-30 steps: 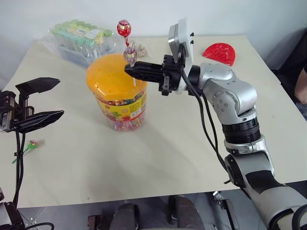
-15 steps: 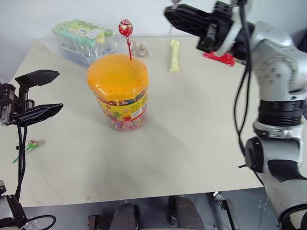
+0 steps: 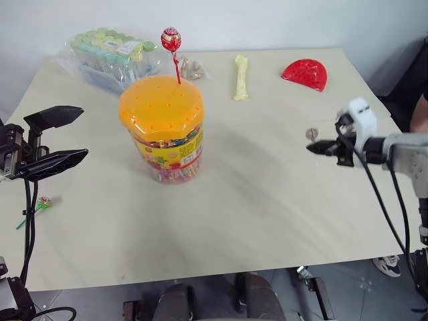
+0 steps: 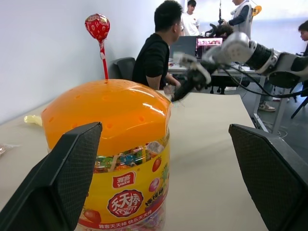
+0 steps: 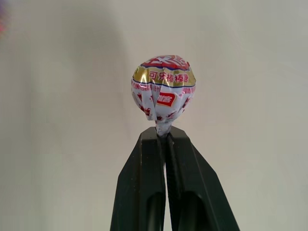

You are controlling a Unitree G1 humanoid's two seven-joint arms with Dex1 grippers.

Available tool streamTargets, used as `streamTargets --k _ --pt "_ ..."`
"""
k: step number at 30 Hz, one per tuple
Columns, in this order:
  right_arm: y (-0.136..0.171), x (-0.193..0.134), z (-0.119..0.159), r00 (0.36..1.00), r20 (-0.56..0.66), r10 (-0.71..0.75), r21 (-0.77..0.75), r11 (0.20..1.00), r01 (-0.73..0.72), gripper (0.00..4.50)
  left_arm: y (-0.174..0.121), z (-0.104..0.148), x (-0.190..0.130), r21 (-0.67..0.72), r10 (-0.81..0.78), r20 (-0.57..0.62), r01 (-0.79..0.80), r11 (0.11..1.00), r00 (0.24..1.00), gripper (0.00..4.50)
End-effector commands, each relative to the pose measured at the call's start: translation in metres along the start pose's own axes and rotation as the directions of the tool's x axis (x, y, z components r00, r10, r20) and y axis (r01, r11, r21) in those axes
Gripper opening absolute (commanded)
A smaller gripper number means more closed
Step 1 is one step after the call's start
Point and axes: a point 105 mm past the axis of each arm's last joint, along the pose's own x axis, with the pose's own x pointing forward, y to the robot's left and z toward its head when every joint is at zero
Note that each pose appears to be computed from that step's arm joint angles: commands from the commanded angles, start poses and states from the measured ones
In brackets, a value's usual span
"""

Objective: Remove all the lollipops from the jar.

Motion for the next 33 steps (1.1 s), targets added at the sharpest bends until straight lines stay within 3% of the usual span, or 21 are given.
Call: streamTargets --k 1,6,10,15,20,27,33 --pt "-0.021 -0.002 -0.01 0.995 -0.019 -0.1 0.023 0.995 0.1 0.02 -0.005 0.009 0.0 0.042 -0.011 0.002 0.011 0.999 1.0 4.5" --pt "-0.038 0.008 -0.037 0.983 -0.077 -0.167 0.078 0.982 0.173 0.02 -0.007 0.009 -0.003 0.044 0.001 -0.007 -0.001 0.999 1.0 4.5" --pt "-0.036 0.012 -0.043 0.984 -0.074 -0.164 0.092 0.981 0.171 1.0 -0.01 0.011 -0.005 0.047 0.008 -0.008 -0.007 0.999 1.0 4.5" --pt "-0.028 0.005 -0.041 0.988 -0.055 -0.142 0.076 0.986 0.146 2.69 -0.012 0.011 -0.008 0.046 0.022 -0.011 -0.022 0.999 1.0 4.5" --pt "-0.006 -0.017 -0.021 0.998 0.014 -0.064 -0.012 0.998 0.065 4.46 -0.012 0.012 -0.01 0.049 0.032 -0.012 -0.032 0.998 0.999 4.5" --pt "0.047 -0.063 0.038 0.97 0.163 0.179 -0.241 0.961 -0.137 4.46 -0.013 0.012 -0.012 0.054 0.043 -0.012 -0.042 0.998 0.999 4.5" --pt "0.09 -0.062 0.098 0.854 0.317 0.412 -0.417 0.87 -0.265 4.46 -0.008 0.014 -0.016 0.073 0.091 -0.014 -0.09 0.993 0.996 4.5"
